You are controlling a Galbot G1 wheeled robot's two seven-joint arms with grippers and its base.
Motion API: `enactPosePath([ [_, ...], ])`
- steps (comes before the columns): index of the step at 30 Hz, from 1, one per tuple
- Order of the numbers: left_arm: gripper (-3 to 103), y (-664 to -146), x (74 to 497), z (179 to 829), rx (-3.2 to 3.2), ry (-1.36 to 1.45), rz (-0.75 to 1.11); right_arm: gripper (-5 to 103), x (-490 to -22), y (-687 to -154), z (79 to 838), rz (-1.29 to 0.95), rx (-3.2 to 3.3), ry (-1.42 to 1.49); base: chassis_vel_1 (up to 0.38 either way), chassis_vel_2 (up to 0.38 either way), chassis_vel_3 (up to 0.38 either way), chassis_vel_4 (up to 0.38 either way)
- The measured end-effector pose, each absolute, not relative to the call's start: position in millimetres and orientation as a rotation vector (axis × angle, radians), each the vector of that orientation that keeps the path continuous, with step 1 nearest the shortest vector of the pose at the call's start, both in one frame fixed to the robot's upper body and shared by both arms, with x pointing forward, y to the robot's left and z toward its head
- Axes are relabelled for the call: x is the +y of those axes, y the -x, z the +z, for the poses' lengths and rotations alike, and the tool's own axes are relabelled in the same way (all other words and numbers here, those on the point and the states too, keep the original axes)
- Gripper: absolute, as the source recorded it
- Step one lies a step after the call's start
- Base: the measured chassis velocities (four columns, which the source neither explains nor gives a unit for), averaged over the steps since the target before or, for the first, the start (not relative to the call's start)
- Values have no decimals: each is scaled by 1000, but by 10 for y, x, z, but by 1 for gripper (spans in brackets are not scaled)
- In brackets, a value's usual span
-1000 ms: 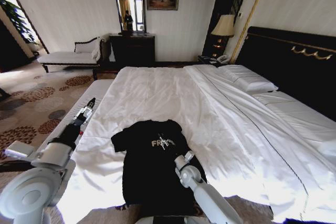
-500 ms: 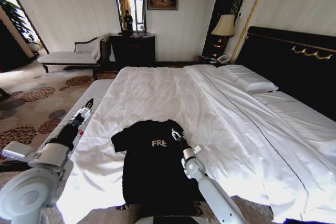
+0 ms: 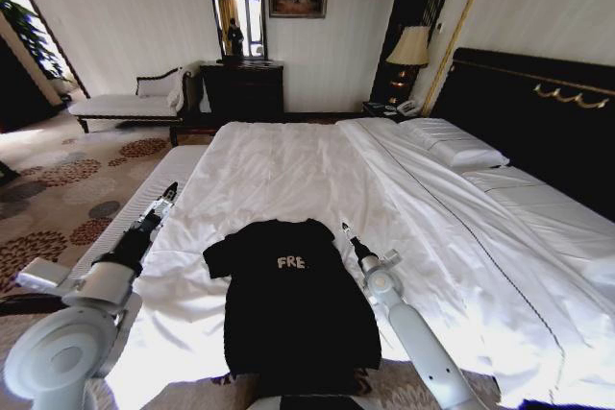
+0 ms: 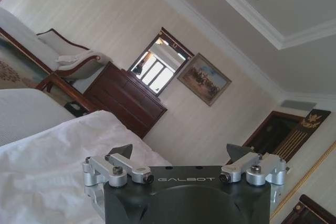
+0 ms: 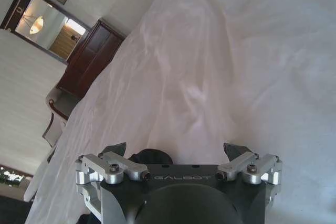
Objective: Fold the clothes on the bed.
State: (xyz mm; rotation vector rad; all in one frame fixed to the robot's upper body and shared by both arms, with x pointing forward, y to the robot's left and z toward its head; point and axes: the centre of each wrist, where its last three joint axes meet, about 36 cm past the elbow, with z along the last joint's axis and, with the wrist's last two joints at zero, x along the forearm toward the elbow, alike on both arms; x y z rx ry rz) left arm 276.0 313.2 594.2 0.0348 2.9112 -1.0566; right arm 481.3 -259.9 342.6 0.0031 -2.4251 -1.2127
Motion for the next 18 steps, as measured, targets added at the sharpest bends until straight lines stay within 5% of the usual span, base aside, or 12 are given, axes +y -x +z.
enactPosePath([
  [8, 100, -2734, 3156, 5924, 2927, 5, -1040, 103, -2521, -4933, 3494, -1173, -2399, -100, 0, 0, 0, 0],
  [18, 100, -2717, 3160, 5903, 2932, 33, -1044, 68, -2485, -4940, 3455, -1086, -2396, -108, 0, 0, 0, 0],
])
